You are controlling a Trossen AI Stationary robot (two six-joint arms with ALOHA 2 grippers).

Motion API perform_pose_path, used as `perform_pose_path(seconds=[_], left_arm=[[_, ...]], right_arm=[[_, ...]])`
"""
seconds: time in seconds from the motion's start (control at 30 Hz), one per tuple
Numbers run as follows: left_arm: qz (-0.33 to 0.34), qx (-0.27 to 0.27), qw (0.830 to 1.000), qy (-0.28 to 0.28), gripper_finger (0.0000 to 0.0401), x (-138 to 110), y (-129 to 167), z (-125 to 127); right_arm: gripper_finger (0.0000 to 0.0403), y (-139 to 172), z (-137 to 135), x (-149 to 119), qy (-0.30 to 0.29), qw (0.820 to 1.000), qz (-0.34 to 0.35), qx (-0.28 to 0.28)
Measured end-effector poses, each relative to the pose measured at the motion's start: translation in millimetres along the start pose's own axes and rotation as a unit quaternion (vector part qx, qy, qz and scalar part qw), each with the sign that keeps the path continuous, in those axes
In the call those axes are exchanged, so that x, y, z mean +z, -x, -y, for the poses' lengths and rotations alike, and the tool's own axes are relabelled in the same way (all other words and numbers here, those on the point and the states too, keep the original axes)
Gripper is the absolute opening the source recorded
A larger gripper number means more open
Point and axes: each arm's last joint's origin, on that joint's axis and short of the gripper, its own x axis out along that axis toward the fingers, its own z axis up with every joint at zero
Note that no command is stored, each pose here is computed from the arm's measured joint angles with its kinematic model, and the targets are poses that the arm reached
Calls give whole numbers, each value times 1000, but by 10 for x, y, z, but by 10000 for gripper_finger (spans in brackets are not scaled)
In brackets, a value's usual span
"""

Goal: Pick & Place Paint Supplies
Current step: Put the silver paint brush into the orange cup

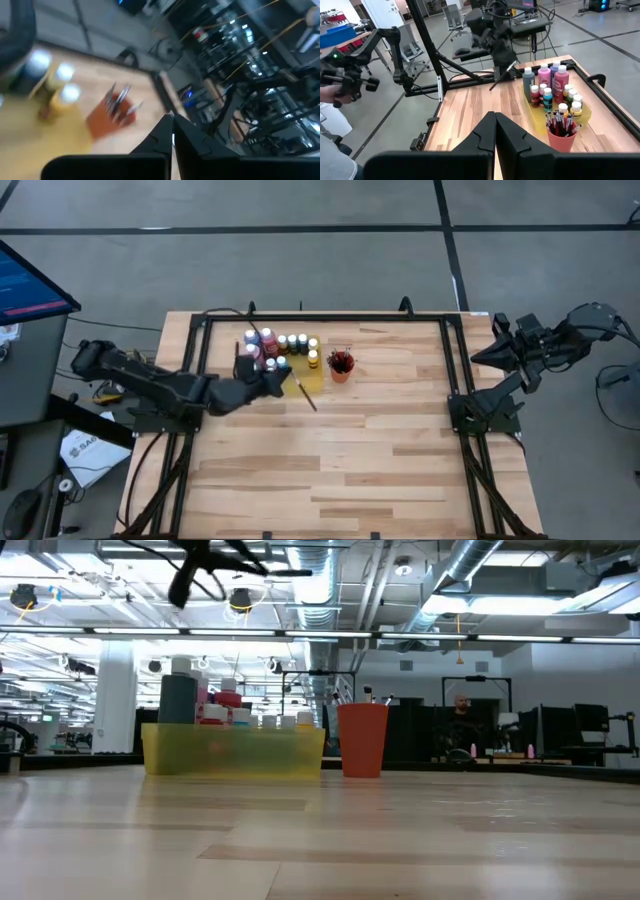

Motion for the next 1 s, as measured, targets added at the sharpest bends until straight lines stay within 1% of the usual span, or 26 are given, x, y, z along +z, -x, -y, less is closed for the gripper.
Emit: perform_pose_path(seconds=[0.13, 0.2, 0.3, 0.4, 0.5, 0.53, 0.63, 0.7, 0.77, 0.9, 1.0], left_arm=[[49, -32, 997, -57, 0, 146, -72, 100], [73, -35, 993, -88, 0, 228, -116, 119], [110, -34, 982, -149, 0, 343, -171, 141], [141, -22, 967, -212, 0, 445, -227, 141], [161, -7, 953, -257, 0, 496, -310, 125], [166, -6, 951, -263, 0, 505, -350, 119], [174, 1, 944, -279, 0, 471, -491, 89], [173, 14, 938, -300, 0, 425, -630, 104], [167, 22, 926, -337, 0, 379, -770, 150], [158, 14, 900, -406, 0, 303, -1081, 357], [158, 23, 882, -444, 0, 240, -1292, 462]], right_arm=[[1, 0, 0, 0, 0, 1000, 0, 0], [1, 0, 0, 0, 0, 1000, 0, 0], [1, 0, 0, 0, 0, 1000, 0, 0], [1, 0, 0, 0, 0, 1000, 0, 0], [1, 0, 0, 0, 0, 1000, 0, 0], [1, 0, 0, 0, 0, 1000, 0, 0], [1, -1, 4, 2, 0, 1000, 3, -8], [1, 0, 5, 3, 0, 1000, 4, -10], [1, -1, 4, 6, -1, 1000, 5, -9], [1, -1, -1, 22, -5, 1000, 13, -8], [1, -1, -2, 24, -8, 1000, 14, -8]])
